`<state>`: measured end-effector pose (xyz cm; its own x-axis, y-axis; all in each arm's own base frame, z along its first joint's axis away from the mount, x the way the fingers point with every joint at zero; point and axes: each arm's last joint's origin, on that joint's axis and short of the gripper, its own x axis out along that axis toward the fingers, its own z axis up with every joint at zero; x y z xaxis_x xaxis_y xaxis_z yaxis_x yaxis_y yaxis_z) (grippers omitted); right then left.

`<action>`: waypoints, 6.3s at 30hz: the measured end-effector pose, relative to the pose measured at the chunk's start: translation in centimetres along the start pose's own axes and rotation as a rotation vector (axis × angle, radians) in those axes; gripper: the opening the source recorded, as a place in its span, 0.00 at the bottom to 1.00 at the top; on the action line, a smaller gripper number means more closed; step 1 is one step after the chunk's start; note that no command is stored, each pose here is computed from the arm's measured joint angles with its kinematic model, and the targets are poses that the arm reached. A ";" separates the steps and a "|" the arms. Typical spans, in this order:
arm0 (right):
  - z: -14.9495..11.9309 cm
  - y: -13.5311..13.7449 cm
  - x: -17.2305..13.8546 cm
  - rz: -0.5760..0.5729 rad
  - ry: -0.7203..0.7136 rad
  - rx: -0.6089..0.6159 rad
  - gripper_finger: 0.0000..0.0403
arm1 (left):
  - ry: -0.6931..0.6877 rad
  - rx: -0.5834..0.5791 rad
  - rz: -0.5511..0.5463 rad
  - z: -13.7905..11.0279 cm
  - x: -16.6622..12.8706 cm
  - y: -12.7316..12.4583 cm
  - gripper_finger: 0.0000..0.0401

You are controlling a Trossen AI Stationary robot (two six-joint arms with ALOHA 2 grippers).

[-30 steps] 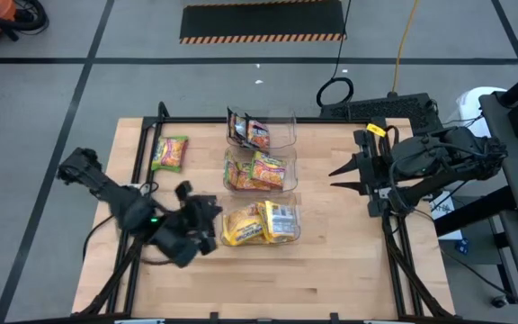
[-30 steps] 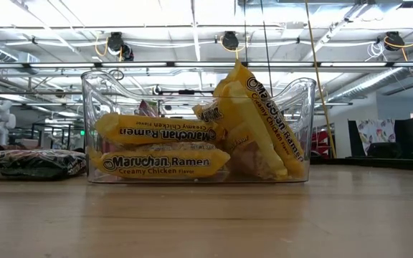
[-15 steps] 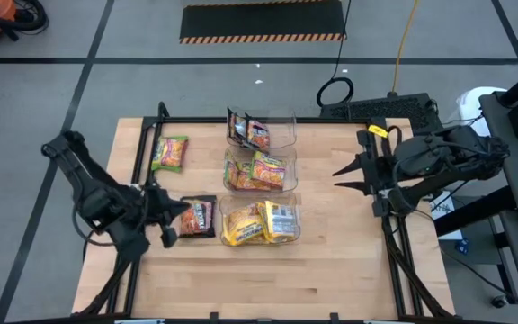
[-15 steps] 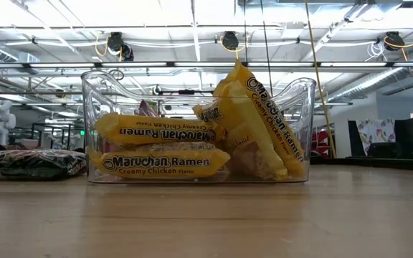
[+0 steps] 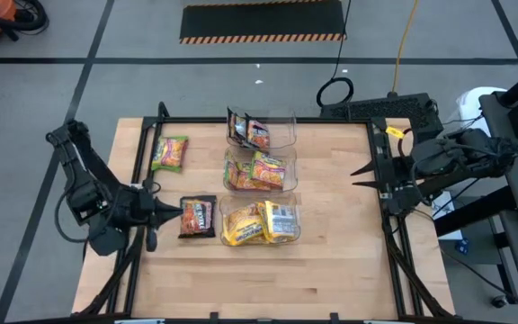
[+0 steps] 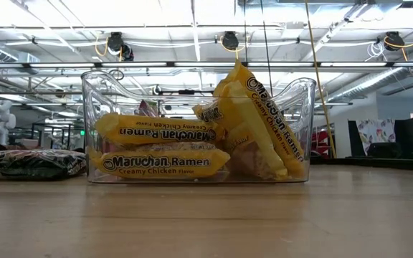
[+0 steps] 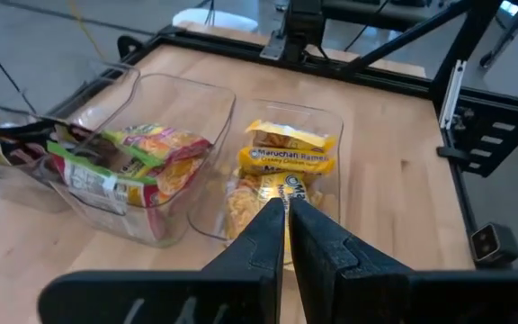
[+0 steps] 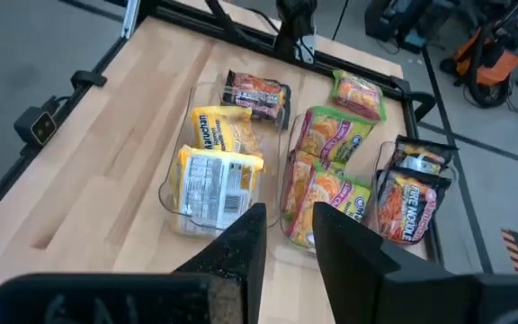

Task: Sort Maruchan noodles
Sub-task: Put the black noodle pack into the top transparent bin

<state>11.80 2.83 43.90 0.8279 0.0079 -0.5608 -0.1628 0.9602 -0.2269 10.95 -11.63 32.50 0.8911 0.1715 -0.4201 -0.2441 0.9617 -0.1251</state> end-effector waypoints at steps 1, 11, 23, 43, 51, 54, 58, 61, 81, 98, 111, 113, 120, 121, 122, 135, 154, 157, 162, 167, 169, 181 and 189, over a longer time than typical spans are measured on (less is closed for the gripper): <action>-0.6 0.1 0.1 -0.001 -0.012 0.002 0.23 | -0.006 0.008 -0.002 -0.2 -0.1 0.1 0.06; -4.0 0.9 1.9 -0.011 -0.117 0.085 0.23 | -0.028 -0.008 -0.043 -2.1 -0.9 1.5 0.06; -3.9 1.3 3.5 -0.018 -0.188 0.098 0.23 | -0.026 -0.035 -0.103 -2.5 -1.4 1.2 0.06; -0.1 0.7 3.1 -0.055 -0.537 0.170 0.23 | -0.018 0.012 -0.120 -2.5 -1.5 1.1 0.06; 0.2 1.0 4.3 -0.051 -0.501 0.163 0.23 | -0.016 0.013 -0.121 -2.5 -1.5 1.1 0.06; 0.3 1.0 4.6 -0.054 -0.493 0.147 0.23 | -0.016 0.013 -0.121 -2.5 -1.5 1.1 0.06; 0.3 1.1 4.7 -0.057 -0.489 0.136 0.23 | -0.016 0.013 -0.121 -2.5 -1.5 1.1 0.06; 0.3 1.1 4.7 -0.057 -0.490 0.136 0.23 | -0.015 0.012 -0.122 -2.5 -1.5 1.1 0.06; -2.1 1.0 3.4 -0.019 -0.349 0.240 0.23 | -0.058 -0.011 -0.064 -3.6 -0.9 1.5 0.06; -2.2 1.0 3.1 -0.019 -0.359 0.242 0.23 | -0.029 -0.305 -0.047 -6.2 0.4 1.9 0.06; -2.2 1.0 3.1 -0.019 -0.359 0.242 0.23 | 0.415 -0.239 -0.145 -8.0 3.8 -1.4 0.06; -2.2 1.0 3.1 -0.019 -0.359 0.242 0.23 | 0.477 -0.210 -0.129 -8.8 4.5 -1.9 0.06; -2.2 1.0 3.1 -0.020 -0.359 0.236 0.23 | 0.565 -0.120 -0.056 -10.9 6.0 -3.1 0.06; -2.2 1.0 3.1 -0.020 -0.359 0.234 0.23 | 0.570 -0.104 -0.047 -11.2 6.2 -3.2 0.06; -2.2 1.0 3.1 -0.021 -0.359 0.230 0.23 | 0.576 -0.091 -0.035 -11.4 6.3 -3.2 0.06; -2.2 1.0 3.1 -0.024 -0.359 0.217 0.23 | 0.703 -0.111 0.091 -13.3 8.2 -3.4 0.06; -2.2 1.0 3.1 -0.023 -0.359 0.216 0.23 | 0.721 -0.168 0.137 -12.0 10.5 -2.0 0.07; -2.2 1.0 3.1 -0.024 -0.359 0.217 0.23 | 0.731 -0.137 0.155 -12.0 10.5 -1.7 0.07; -2.2 1.0 3.1 -0.024 -0.359 0.216 0.23 | 0.736 -0.014 0.099 -12.0 10.6 -1.8 0.07; -2.2 1.0 3.1 -0.024 -0.358 0.217 0.23 | 0.732 0.009 0.080 -12.0 10.6 -1.9 0.03; -2.2 1.0 3.1 -0.023 -0.358 0.216 0.23 | 0.732 0.002 0.082 -11.9 10.6 -1.9 0.01; -2.0 0.9 3.1 -0.025 -0.377 0.221 0.23 | 0.756 -0.125 0.104 -11.9 10.9 -1.9 0.12; -2.0 0.9 3.1 -0.025 -0.377 0.221 0.23 | 0.799 0.004 0.124 -13.1 11.7 -2.0 0.19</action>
<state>13.11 3.19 40.37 0.9747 0.0463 -0.2186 -0.0558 0.9977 -0.0377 16.85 -14.37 16.04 0.3146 0.0735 -0.9464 -0.3199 0.9469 -0.0328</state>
